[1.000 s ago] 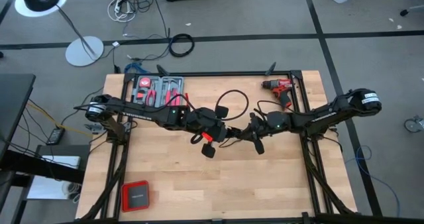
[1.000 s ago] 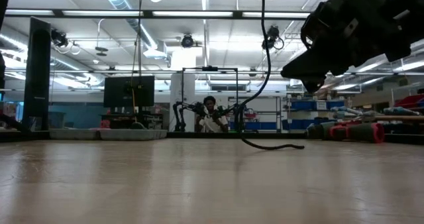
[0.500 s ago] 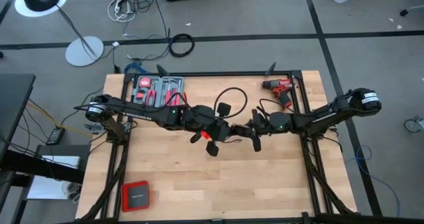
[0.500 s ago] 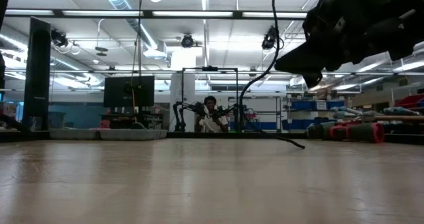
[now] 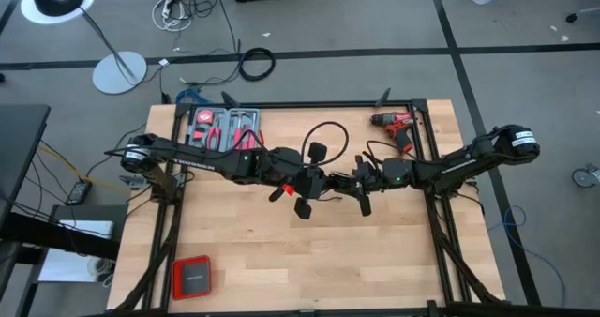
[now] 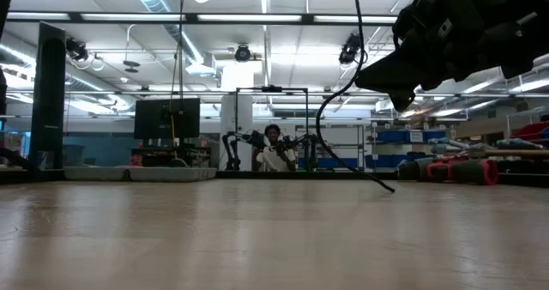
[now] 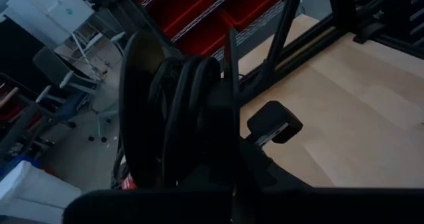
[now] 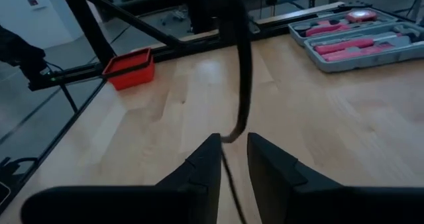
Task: Coil cords
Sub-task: Coil the black wire on the spool
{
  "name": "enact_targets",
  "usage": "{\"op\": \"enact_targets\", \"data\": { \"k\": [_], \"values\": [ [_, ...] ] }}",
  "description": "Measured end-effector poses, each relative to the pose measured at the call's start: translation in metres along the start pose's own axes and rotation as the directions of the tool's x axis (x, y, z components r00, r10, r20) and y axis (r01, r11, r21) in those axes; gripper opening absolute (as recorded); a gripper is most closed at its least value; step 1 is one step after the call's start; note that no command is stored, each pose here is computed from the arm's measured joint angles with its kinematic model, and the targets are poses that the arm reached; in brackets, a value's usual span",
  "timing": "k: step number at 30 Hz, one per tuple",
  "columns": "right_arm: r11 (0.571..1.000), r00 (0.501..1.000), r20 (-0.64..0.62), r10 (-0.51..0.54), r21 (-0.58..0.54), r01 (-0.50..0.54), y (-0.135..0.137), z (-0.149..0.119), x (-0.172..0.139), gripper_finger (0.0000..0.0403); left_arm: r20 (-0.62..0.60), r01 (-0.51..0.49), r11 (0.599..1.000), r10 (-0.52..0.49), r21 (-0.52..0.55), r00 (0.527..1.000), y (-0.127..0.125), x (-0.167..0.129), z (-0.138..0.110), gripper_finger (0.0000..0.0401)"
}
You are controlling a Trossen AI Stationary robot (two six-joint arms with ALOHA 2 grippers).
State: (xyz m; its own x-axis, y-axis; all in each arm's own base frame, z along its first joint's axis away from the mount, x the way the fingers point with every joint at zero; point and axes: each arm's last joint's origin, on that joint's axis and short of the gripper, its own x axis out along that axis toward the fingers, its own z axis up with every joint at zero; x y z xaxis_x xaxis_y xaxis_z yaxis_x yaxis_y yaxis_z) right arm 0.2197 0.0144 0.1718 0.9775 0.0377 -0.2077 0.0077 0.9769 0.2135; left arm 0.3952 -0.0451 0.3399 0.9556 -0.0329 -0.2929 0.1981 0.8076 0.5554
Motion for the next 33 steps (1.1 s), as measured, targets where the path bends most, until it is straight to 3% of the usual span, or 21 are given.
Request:
{"op": "enact_targets", "data": {
  "k": [17, 24, 27, 33],
  "values": [
    [0.999, 0.997, 0.063, 0.050, -0.026, -0.048, 0.0001, 0.0073, -0.0001, 0.0073, 0.009, -0.016, 1.000, 0.016, 0.006, 1.000, 0.0010, 0.0001, 0.0011, 0.0000],
    [0.996, 0.997, 0.060, 0.047, -0.073, -0.043, 0.0000, 0.0071, -0.0001, 0.0010, 0.013, -0.022, 1.000, 0.022, 0.006, 1.000, 0.0013, 0.0001, 0.0016, 0.0000],
    [0.996, 0.997, 0.060, 0.038, -0.080, -0.034, -0.0003, 0.0069, -0.0001, 0.0009, 0.012, -0.022, 1.000, 0.021, 0.006, 1.000, 0.0013, 0.0001, 0.0015, 0.0000],
    [0.976, 0.992, -0.028, 0.127, -0.172, -0.130, 0.0074, -0.0014, -0.0003, 0.0004, -0.016, -0.004, 0.999, 0.003, -0.038, 1.000, -0.0005, 0.0001, -0.0012, 0.0000]
  ]
}}
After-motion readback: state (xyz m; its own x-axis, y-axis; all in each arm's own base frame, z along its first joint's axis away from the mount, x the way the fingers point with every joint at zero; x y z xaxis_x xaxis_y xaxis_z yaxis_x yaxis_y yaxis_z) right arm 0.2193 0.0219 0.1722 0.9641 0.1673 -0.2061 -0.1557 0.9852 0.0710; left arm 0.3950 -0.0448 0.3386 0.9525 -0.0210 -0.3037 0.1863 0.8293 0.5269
